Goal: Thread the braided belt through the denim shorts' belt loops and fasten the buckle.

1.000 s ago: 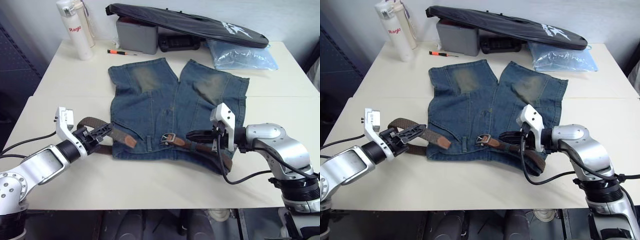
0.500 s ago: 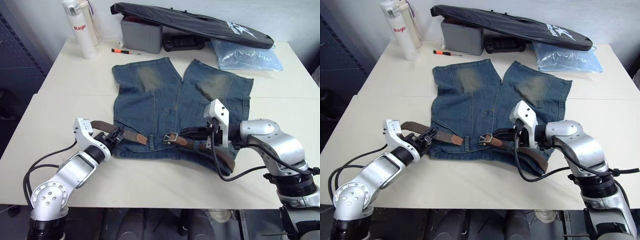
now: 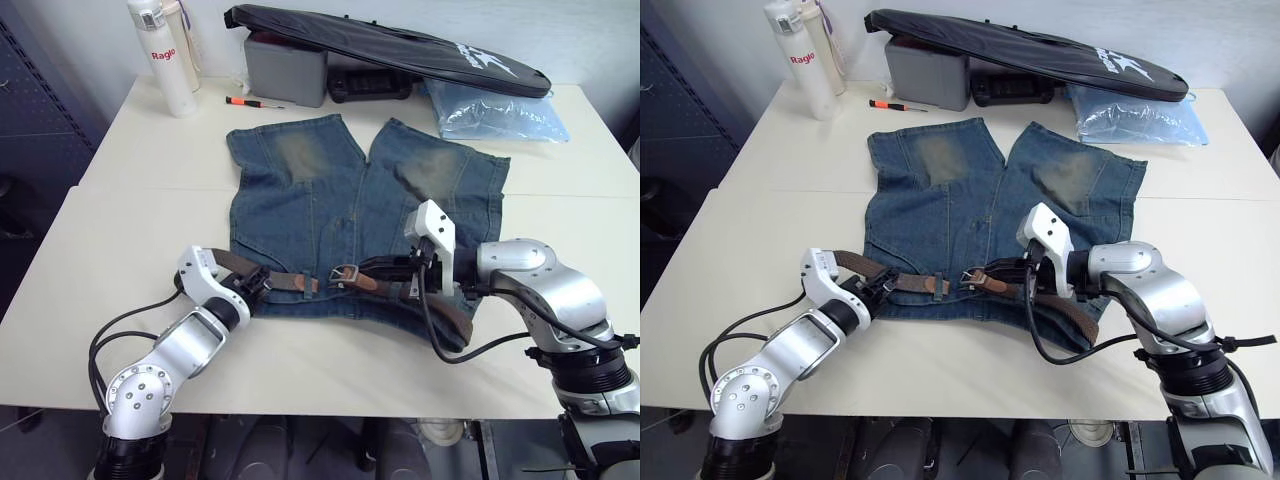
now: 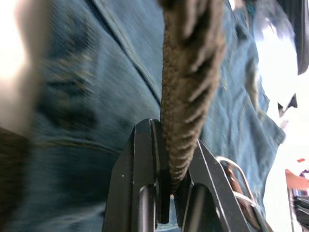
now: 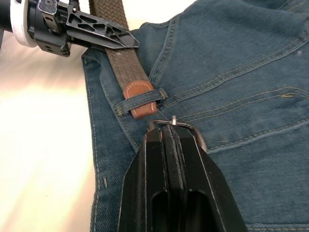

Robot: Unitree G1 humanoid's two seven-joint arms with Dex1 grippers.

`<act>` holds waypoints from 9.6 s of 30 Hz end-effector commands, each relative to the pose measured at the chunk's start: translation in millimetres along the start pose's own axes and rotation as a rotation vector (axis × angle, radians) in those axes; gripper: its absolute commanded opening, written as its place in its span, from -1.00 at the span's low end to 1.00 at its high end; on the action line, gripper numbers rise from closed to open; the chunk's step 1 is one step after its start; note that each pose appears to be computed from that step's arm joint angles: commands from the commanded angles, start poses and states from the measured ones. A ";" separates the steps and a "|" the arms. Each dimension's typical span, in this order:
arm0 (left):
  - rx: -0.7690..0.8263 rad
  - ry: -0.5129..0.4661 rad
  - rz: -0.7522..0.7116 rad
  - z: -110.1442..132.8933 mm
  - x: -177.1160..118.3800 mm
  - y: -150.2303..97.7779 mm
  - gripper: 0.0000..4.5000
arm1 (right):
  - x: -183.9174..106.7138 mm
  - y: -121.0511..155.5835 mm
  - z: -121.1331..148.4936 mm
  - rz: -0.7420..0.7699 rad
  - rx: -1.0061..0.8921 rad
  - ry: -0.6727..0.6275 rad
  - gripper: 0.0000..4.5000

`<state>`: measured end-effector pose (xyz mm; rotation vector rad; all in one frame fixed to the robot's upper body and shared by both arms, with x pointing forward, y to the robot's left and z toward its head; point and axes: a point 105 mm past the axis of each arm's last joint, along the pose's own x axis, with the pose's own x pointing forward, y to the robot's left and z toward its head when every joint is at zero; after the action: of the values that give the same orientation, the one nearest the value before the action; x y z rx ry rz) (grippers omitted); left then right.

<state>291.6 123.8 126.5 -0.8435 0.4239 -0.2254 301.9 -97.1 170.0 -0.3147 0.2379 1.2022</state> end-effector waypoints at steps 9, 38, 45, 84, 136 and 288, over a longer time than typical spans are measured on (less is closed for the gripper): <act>-0.078 0.083 -0.007 -19.4 21.4 -4.1 -1.00 | -3.3 6.0 12.0 -0.020 -0.065 -0.008 -0.98; 0.045 0.361 -0.230 -29.8 -12.1 -17.0 0.84 | -9.1 16.8 12.2 0.010 -0.181 0.050 -1.00; 0.372 0.607 -0.200 -23.5 -74.3 17.2 0.99 | -9.1 20.6 12.1 0.059 -0.257 0.084 -1.00; 1.420 0.385 -0.379 123.2 9.1 -20.5 -0.71 | 27.8 40.2 29.0 0.092 -0.528 0.139 1.00; 1.480 0.765 -0.533 80.3 59.9 30.0 -1.00 | 68.3 25.7 -4.9 0.004 -0.812 0.166 -0.08; 1.131 0.190 -0.574 47.2 59.0 -95.5 -1.00 | -77.4 -20.7 73.7 -0.123 -0.507 0.159 0.97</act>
<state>364.8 67.6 202.8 0.2340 0.1809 -0.9849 304.4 -143.3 260.9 -0.8550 0.0571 1.1083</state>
